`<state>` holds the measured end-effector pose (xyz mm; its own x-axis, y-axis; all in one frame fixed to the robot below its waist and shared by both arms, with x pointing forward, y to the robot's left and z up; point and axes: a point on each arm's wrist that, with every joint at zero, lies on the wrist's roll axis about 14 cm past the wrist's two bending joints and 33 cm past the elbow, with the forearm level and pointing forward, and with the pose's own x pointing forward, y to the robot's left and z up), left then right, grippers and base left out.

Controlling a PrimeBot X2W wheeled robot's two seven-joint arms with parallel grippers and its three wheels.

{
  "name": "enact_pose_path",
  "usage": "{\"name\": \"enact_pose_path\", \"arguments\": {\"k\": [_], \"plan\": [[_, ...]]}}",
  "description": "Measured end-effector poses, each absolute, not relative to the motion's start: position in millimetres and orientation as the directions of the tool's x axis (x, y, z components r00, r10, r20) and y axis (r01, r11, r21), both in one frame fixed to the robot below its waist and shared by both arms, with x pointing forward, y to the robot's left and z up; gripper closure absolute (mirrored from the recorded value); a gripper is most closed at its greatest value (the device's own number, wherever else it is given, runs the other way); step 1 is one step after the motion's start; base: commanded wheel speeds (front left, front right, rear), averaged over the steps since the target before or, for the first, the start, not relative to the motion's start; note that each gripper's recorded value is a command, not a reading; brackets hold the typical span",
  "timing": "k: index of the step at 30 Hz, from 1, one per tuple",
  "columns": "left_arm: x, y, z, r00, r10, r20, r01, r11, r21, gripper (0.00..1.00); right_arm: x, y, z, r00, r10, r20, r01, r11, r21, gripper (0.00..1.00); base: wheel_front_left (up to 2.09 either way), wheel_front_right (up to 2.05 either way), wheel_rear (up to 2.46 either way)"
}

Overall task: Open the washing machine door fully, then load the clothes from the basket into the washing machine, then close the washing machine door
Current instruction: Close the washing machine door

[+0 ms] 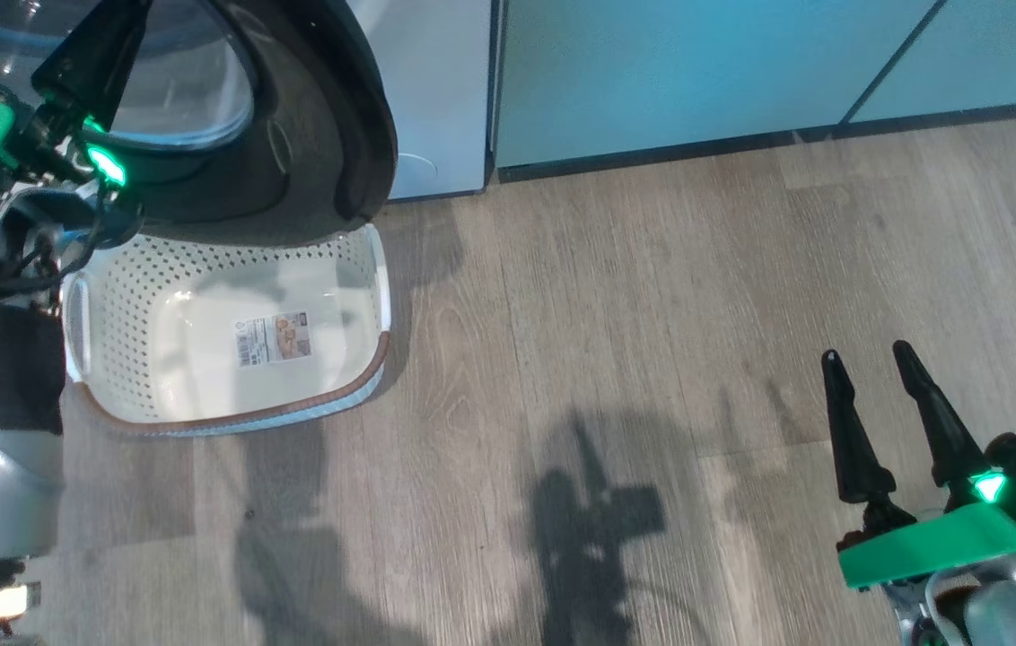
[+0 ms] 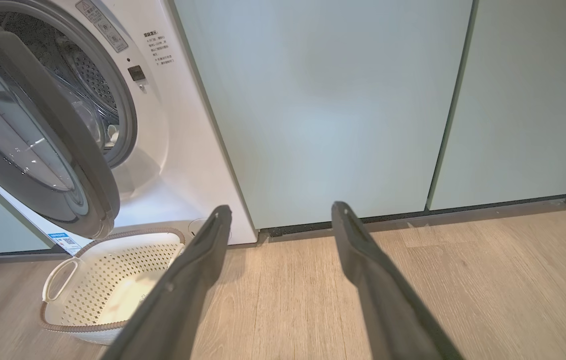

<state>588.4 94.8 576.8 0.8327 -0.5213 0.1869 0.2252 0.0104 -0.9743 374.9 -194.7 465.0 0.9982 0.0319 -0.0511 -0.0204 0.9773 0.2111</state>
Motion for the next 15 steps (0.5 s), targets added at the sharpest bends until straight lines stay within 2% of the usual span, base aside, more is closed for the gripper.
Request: {"name": "enact_pose_path", "arguments": {"k": [8, 13, 14, 15], "plan": [[565.4, 125.3, 571.9, 0.873, -0.452, 0.185, 0.22, 0.027, -0.975, 1.0, 379.0, -189.5, 471.2, 0.999, 0.047, -0.027, -0.04, 0.975, 0.218, 0.0, 0.0, 0.0, 0.0], [546.5, 155.0, 565.6, 0.928, -0.339, 0.157, 0.208, 0.12, -0.971, 1.0, 380.7, -186.2, 477.2, 0.998, 0.058, -0.006, -0.055, 0.973, 0.222, 0.0, 0.0, 0.0, 0.0], [541.5, 158.8, 565.3, 0.934, -0.322, 0.152, 0.207, 0.145, -0.968, 0.6, 380.6, -186.1, 479.3, 0.998, 0.059, 0.001, -0.057, 0.973, 0.222, 0.0, 0.0, 0.0, 0.0], [535.5, 160.7, 565.6, 0.937, -0.314, 0.15, 0.209, 0.162, -0.965, 0.4, 380.2, -186.4, 481.0, 0.998, 0.058, 0.006, -0.058, 0.974, 0.221, 0.0, 0.0, 0.0, 0.0]]}}
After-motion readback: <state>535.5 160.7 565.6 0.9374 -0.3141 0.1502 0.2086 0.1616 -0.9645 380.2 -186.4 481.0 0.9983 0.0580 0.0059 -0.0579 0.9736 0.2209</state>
